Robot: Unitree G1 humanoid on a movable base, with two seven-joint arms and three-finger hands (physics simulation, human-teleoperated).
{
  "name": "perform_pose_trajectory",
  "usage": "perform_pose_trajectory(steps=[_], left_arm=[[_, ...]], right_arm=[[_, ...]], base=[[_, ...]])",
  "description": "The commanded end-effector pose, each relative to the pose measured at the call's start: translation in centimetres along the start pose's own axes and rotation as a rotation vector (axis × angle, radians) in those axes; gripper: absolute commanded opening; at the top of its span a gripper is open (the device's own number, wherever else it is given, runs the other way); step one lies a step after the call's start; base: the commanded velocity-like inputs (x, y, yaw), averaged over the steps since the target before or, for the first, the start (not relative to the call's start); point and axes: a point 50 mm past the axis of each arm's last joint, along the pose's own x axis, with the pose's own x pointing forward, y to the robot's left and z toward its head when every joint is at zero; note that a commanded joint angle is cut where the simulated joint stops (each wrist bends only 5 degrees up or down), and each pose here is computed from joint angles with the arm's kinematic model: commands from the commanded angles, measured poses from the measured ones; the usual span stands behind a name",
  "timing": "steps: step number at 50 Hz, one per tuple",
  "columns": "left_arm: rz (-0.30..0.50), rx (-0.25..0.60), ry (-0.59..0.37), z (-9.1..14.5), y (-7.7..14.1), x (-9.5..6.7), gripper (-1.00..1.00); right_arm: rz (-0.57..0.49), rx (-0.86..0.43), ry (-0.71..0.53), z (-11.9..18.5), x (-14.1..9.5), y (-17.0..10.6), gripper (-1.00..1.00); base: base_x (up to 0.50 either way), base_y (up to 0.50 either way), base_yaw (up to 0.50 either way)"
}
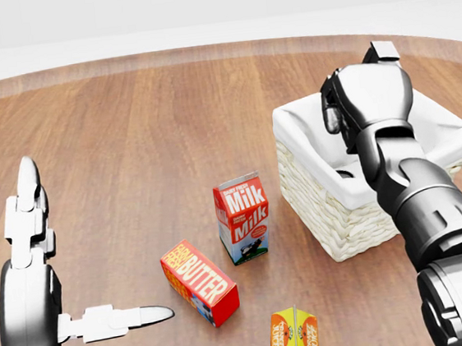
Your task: Pick up the alphabet soup and the tomato sauce, and put them in the basket.
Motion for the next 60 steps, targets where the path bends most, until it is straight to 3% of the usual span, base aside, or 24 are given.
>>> perform_pose_trajectory(steps=[1, 41, 44, 45, 46, 47, 48, 49, 60], left_arm=[[0.003, -0.001, -0.009, 0.2, 0.1, 0.0, 1.0], [0.0, 0.0, -0.005, 0.1, 0.1, 0.0, 1.0], [0.0, 0.0, -0.005, 0.1, 0.1, 0.0, 1.0], [0.001, 0.001, -0.004, 0.1, 0.1, 0.0, 1.0], [0.001, 0.001, -0.004, 0.1, 0.1, 0.0, 1.0], [0.0, 0.0, -0.005, 0.1, 0.1, 0.0, 1.0], [0.0, 0.001, -0.005, 0.1, 0.1, 0.0, 1.0], [0.0, 0.001, -0.005, 0.1, 0.1, 0.0, 1.0], [0.0, 0.001, -0.005, 0.1, 0.1, 0.0, 1.0]], right_arm=[[-0.002, 0.005, 0.013, -0.4, -0.1, 0.0, -1.0], [0.037, 0.003, 0.033, -1.1, -1.0, 1.3, -1.0], [0.039, 0.002, 0.032, -1.1, -1.1, 1.4, -0.62], [0.039, 0.003, 0.033, -1.1, -1.1, 1.4, -0.34], [0.04, 0.003, 0.034, -1.2, -1.1, 1.5, 0.43], [0.041, 0.003, 0.033, -1.2, -1.1, 1.5, 0.76], [0.041, 0.002, 0.033, -1.1, -1.1, 1.5, 0.93], [0.04, 0.003, 0.033, -1.1, -1.1, 1.5, 1.0], [0.039, 0.001, 0.031, -1.1, -1.0, 1.4, 1.0]], base=[[0.0, 0.0, 0.0], [0.0, 0.0, 0.0], [0.0, 0.0, 0.0], [0.0, 0.0, 0.0], [0.0, 0.0, 0.0], [0.0, 0.0, 0.0], [0.0, 0.0, 0.0], [0.0, 0.0, 0.0], [0.0, 0.0, 0.0]])
